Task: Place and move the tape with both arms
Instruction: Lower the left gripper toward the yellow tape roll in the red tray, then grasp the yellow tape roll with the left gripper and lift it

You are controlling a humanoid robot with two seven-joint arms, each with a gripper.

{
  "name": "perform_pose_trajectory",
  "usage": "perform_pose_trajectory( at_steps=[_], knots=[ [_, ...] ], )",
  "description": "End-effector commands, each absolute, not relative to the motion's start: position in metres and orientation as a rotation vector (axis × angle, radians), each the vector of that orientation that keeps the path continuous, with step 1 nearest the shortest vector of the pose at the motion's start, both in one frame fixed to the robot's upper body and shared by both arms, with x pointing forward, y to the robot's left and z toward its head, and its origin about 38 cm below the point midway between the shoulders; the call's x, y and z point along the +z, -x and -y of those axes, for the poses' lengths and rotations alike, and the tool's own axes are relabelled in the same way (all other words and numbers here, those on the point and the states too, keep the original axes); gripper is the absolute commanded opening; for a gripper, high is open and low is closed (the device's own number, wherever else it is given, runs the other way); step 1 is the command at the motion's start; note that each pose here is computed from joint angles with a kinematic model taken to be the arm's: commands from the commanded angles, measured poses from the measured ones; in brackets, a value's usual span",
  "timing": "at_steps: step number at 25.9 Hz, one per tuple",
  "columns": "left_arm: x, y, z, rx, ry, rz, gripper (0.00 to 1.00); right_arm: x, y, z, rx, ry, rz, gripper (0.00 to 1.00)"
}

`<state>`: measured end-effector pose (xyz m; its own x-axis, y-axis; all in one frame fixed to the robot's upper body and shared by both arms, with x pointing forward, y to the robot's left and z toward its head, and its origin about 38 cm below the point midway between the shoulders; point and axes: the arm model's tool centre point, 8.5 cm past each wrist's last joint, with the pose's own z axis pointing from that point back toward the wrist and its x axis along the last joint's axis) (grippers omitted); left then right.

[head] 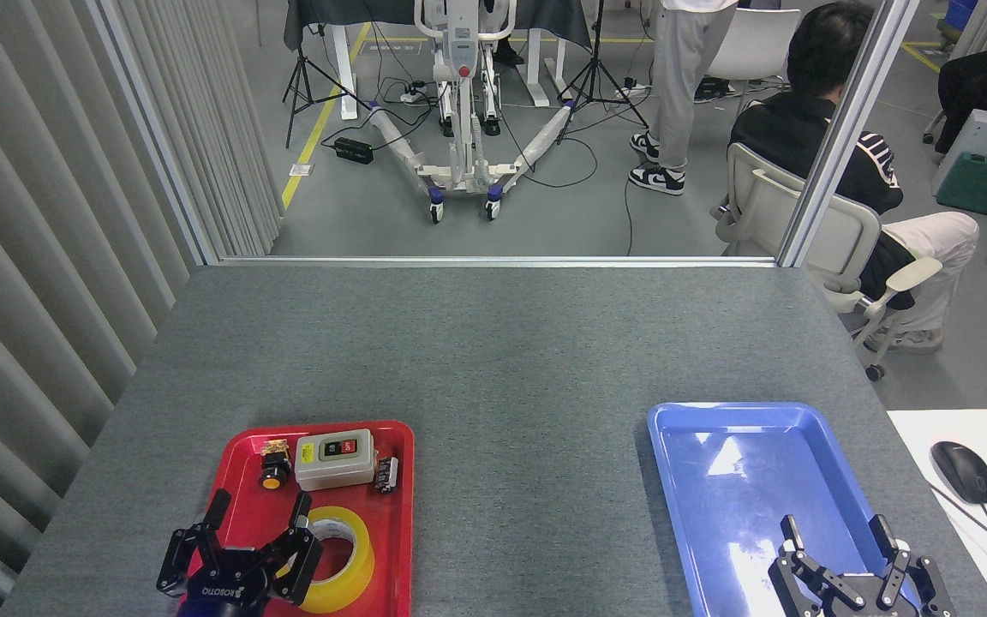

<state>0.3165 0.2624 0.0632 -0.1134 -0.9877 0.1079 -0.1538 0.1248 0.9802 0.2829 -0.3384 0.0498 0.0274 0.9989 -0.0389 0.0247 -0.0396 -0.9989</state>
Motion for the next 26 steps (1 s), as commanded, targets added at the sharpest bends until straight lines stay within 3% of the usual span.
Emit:
perform_pose_trajectory(
  at_steps=[1,11,14,26],
  knots=[
    [0.064,-0.315,-0.265,-1.120,-1.189,1.464,0.99,0.051,-0.283,0.339,1.201,1.275,1.193,1.00],
    [0.066,-0.315,-0.263,-1.106,-1.150,1.493,0.99,0.050,-0.283,0.339,1.201,1.272,1.193,1.00],
    [0.074,-0.316,-0.259,-1.111,-1.146,1.503,0.99,0.050,-0.283,0.338,1.203,1.270,1.196,1.00],
    [0.069,-0.322,-0.250,-1.293,-0.964,1.345,0.99,0.048,-0.281,0.337,1.203,1.266,1.192,1.00]
  ],
)
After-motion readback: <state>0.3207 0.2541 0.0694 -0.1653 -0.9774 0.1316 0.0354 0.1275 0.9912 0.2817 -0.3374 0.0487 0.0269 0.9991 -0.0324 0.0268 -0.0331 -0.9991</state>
